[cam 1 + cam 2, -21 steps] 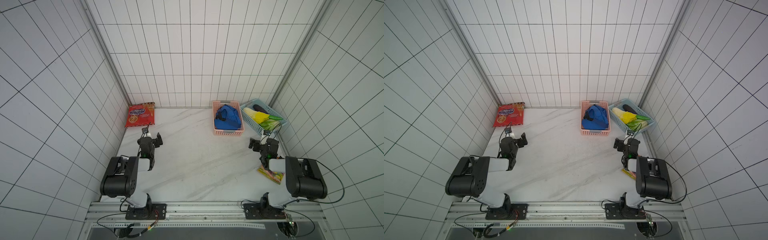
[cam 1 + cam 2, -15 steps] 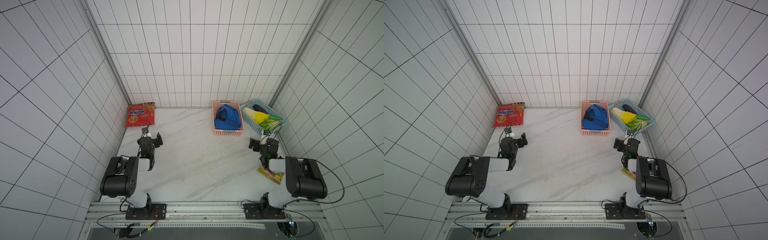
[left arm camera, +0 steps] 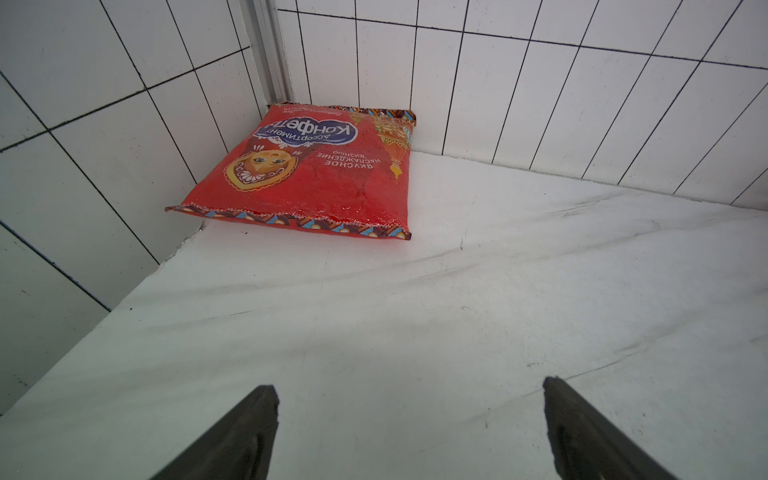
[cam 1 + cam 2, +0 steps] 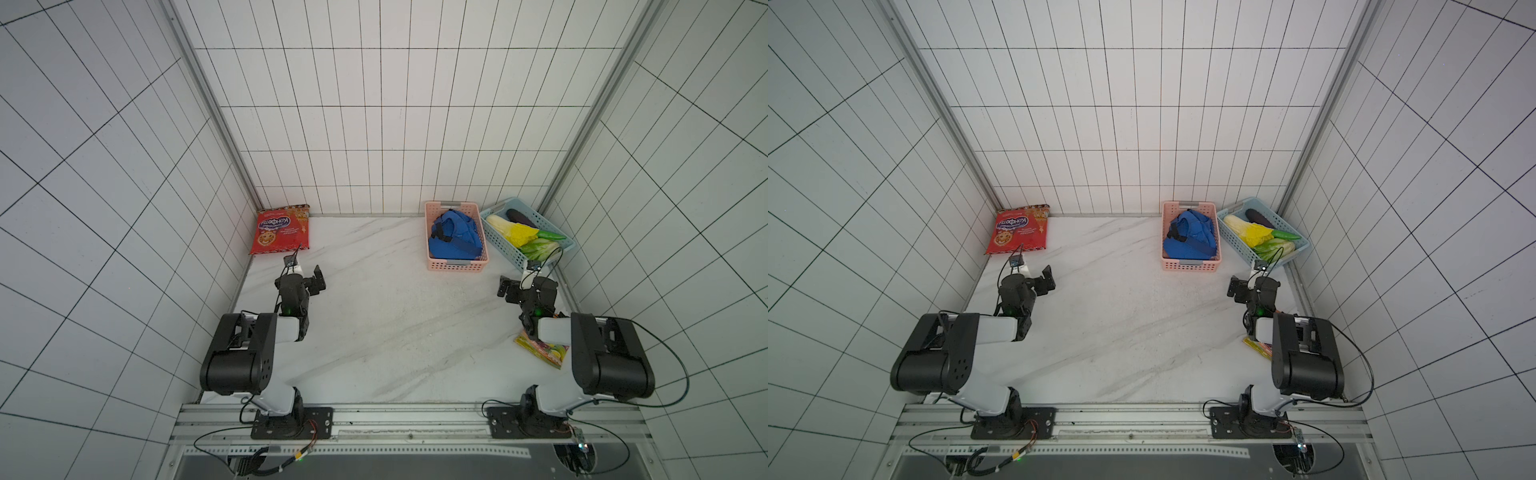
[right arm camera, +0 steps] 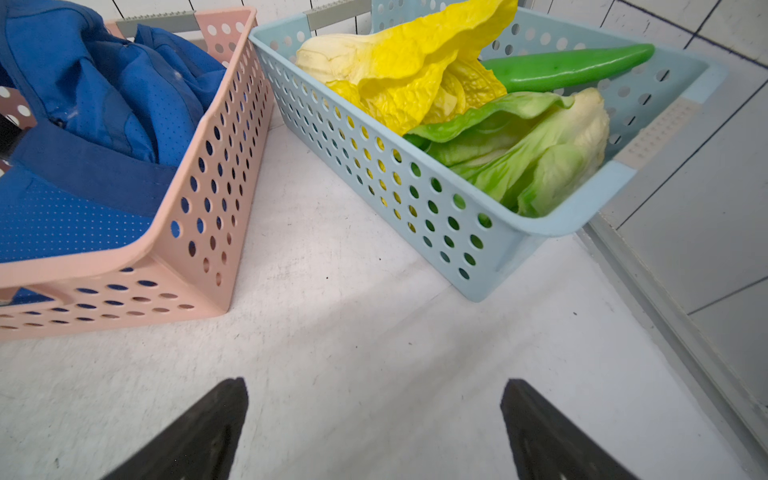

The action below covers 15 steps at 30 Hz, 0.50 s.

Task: Turn the baseball cap inside out
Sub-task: Pick up the baseball cap from the basket.

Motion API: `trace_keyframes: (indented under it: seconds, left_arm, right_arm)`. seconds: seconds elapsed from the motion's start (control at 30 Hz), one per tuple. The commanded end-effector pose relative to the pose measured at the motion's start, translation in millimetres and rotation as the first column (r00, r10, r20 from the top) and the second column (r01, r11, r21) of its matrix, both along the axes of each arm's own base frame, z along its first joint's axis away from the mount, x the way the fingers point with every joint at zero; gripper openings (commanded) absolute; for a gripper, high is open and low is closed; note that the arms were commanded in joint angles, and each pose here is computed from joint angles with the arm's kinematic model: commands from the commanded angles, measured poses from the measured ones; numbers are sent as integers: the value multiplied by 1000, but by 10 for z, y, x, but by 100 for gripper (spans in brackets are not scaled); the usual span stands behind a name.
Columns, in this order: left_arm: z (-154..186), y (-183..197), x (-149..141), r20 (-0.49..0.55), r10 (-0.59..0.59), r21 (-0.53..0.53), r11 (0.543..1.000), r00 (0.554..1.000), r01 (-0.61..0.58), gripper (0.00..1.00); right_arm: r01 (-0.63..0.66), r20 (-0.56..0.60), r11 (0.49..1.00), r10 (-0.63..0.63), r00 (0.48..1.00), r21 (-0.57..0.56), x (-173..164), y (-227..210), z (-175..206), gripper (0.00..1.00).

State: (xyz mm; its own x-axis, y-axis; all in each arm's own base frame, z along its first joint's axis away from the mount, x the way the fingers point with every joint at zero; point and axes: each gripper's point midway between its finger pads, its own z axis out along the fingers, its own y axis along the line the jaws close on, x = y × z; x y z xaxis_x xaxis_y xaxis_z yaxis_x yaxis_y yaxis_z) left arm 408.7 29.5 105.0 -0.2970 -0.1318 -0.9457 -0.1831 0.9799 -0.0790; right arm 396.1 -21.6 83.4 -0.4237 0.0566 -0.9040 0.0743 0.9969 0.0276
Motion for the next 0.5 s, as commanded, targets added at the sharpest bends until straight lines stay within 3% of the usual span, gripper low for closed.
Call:
trace_keyframes:
  seconds: [0.0,0.1,0.17,0.23,0.3,0.47]
  left_arm:
    - [310,-163,35,56,-101,33,995,993,99,98]
    - [577,-326,-65,39,-157,46,987,987,155,98]
    - [724,-487,-126,30,-222,-2,975,975,222,98]
    - [886,-730,-194,66,-323,-43,944,944,326,98]
    - [1025,-1021,-268,106,-418,-72,902,902,427,98]
    - [1205,-1740,-394,125,-585,-86,798,801,596,98]
  right_arm:
    - [101,31,995,-101,994,-2,22,-154,420,99]
    - [167,32,983,-170,985,78,-40,-217,760,99]
    - [150,31,982,-154,988,117,-1,-174,1057,99]
    - [-14,30,977,8,1000,213,63,171,1225,99]
    - [-83,20,965,81,997,248,165,389,1350,99]
    - [-240,-145,961,260,955,140,531,1049,1268,99]
